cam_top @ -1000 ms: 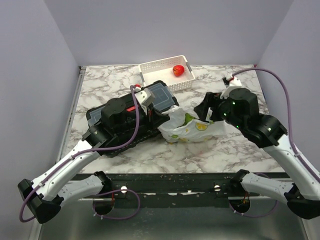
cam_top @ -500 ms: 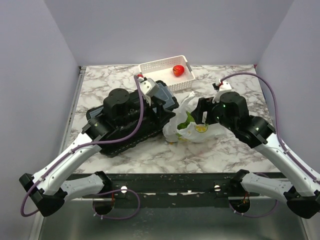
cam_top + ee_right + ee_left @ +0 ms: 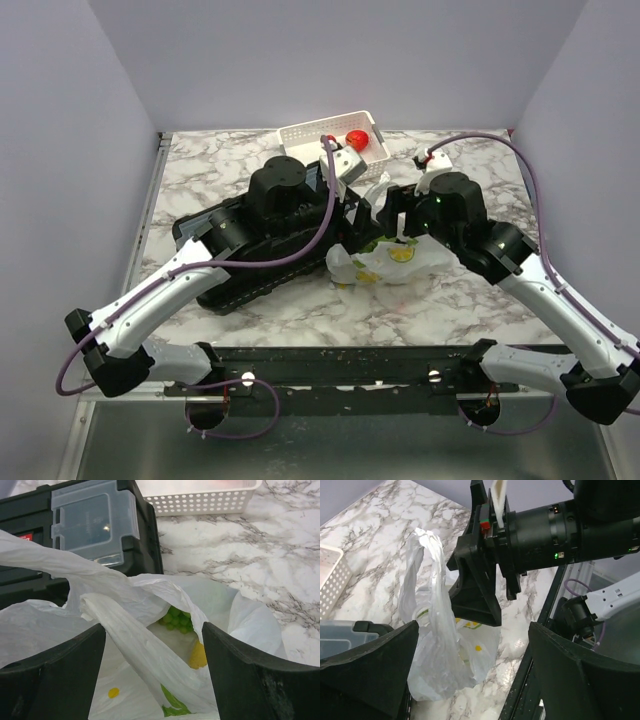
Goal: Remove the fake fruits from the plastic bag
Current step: Adjust the plastic bag at the center of the board.
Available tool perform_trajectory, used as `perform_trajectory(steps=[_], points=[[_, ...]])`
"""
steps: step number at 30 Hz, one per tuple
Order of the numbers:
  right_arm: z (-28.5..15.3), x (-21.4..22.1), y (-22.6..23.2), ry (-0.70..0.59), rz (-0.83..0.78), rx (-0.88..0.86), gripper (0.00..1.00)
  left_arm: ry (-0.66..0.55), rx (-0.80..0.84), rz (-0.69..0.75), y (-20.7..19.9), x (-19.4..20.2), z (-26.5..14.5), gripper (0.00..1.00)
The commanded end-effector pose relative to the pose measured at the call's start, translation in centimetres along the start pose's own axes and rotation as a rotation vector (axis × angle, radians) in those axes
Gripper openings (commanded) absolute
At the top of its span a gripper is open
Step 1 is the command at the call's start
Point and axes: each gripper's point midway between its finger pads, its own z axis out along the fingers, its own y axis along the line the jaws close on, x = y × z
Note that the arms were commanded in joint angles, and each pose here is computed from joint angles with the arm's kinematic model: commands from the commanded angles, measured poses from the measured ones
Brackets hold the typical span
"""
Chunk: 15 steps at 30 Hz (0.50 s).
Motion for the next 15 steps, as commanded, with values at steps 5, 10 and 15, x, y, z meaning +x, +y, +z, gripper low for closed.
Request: perform_trajectory(steps=[5,10,15], points=[[-1.2,0.0,1.3,-0.082,0.032,-0.115,0.79,-0.05,-0.138,0.016,2.5,-2.3,1.9,0.74],[-1.5,0.4,1.3,-0.085,0.033,-0.127,0.81,-0.041,-0.143,0.024,3.0,-2.8,4.3,0.61],[-1.7,0.5,1.1,-0.065,-0.011,-0.12,0.82,-0.01,-0.213,0.065,4.3,-3.0,3.7,0.02]])
